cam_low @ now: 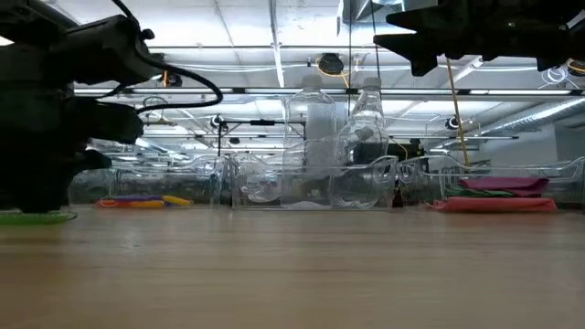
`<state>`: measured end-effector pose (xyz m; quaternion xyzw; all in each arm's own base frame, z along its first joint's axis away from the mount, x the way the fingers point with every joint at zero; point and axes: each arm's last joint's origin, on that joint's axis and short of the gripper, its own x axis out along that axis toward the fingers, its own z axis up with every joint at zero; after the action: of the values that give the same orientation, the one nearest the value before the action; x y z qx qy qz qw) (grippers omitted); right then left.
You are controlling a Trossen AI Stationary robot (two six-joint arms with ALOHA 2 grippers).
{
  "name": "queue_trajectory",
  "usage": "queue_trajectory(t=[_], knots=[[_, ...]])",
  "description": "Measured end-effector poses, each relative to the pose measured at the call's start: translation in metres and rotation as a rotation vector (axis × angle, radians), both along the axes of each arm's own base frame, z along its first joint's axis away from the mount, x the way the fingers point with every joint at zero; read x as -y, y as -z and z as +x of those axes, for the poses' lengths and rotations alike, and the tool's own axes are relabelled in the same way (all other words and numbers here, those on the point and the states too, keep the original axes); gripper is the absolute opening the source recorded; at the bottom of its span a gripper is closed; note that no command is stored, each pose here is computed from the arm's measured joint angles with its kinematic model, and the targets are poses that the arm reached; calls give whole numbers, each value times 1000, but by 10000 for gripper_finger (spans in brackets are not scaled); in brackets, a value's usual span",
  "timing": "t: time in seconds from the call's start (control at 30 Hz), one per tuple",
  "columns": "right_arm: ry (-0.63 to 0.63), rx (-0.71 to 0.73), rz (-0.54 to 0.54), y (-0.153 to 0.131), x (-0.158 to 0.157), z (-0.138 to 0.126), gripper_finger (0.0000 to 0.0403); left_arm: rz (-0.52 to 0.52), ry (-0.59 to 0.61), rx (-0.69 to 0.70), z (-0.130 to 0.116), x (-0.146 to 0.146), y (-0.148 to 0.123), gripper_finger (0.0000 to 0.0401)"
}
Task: Pick & Place Sports Items
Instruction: Put the green spring keychain into the left transparent bin
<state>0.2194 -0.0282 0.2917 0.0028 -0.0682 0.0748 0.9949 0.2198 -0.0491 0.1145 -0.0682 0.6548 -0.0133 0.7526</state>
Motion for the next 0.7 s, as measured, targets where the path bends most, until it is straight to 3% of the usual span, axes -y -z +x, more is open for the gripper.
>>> queue_trajectory(t=[0.1,0.3,0.47,0.7], knots=[[0,0,0,0,0,0,196,-19,-26,0,1,-5,0,8],[0,0,0,0,0,0,196,-72,-85,-9,3,-16,-1,22],[0,0,0,0,0,0,196,-118,-104,-13,12,-24,-7,7],[0,-1,0,0,0,0,196,-104,-19,159,39,-32,-36,14]])
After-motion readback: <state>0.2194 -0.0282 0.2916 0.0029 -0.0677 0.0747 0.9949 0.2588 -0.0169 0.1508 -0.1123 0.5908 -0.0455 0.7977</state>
